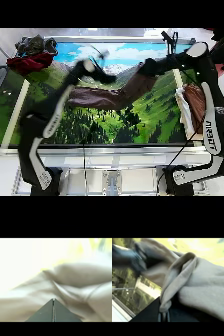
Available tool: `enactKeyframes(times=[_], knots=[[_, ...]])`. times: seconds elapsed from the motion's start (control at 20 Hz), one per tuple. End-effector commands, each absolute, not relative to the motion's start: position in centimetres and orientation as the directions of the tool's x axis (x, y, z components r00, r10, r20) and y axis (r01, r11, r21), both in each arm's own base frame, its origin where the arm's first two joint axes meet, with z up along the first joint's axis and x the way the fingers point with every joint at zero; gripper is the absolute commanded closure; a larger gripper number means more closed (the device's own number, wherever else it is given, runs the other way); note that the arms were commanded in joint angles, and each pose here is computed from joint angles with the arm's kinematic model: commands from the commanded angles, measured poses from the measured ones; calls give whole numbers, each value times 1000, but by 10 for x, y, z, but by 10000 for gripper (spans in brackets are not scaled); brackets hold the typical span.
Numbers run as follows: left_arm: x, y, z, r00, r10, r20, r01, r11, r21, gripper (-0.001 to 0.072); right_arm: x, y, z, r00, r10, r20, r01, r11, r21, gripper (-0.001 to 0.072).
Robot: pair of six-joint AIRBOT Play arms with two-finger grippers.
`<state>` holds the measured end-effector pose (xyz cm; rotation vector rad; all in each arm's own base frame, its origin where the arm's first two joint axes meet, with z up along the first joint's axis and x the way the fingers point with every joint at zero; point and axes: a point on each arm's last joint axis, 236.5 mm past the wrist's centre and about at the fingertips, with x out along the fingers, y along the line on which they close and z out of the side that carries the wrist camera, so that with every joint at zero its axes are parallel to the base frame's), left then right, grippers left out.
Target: Fold the shirts.
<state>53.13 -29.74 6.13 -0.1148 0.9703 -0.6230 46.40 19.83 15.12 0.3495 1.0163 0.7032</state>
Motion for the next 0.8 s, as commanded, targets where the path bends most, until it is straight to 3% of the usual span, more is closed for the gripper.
enactKeyframes(times=[0.0, 0.15, 0.2, 0.25, 0.3, 0.55, 0.6, 0.65, 0.7, 0.75], knots=[[561, -201, 197, 660, -492, -568, 416, 868, -269, 701, 466, 253, 174, 398, 676, -620, -445, 734, 514, 686], [556, -101, 289, 828, -370, -422, 306, 928, -212, 687, 457, 319, 165, 377, 717, -586, -486, 692, 534, 686], [549, -72, 309, 861, -325, -391, 264, 943, -202, 647, 454, 342, 155, 360, 730, -581, -489, 678, 549, 686], [542, -47, 323, 883, -285, -373, 227, 955, -192, 492, 453, 367, 143, 348, 746, -568, -493, 661, 566, 686], [535, -23, 333, 899, -246, -363, 188, 964, -187, 435, 452, 392, 131, 341, 766, -545, -492, 639, 591, 687], [518, 45, 328, 907, -134, -400, 61, 980, -189, 435, 456, 481, 84, 344, 851, -398, -402, 516, 756, 682], [519, 50, 322, 903, -127, -411, 49, 980, -194, 436, 460, 491, 87, 367, 864, -345, -387, 480, 787, 581], [520, 51, 314, 897, -125, -423, 44, 979, -198, 436, 465, 496, 93, 389, 870, -303, -379, 451, 808, 329], [521, 51, 308, 891, -128, -436, 41, 978, -203, 436, 472, 495, 104, 417, 870, -263, -367, 426, 827, 253], [523, 51, 303, 887, -131, -444, 41, 977, -207, 436, 480, 488, 116, 438, 868, -235, -382, 416, 825, 253]])
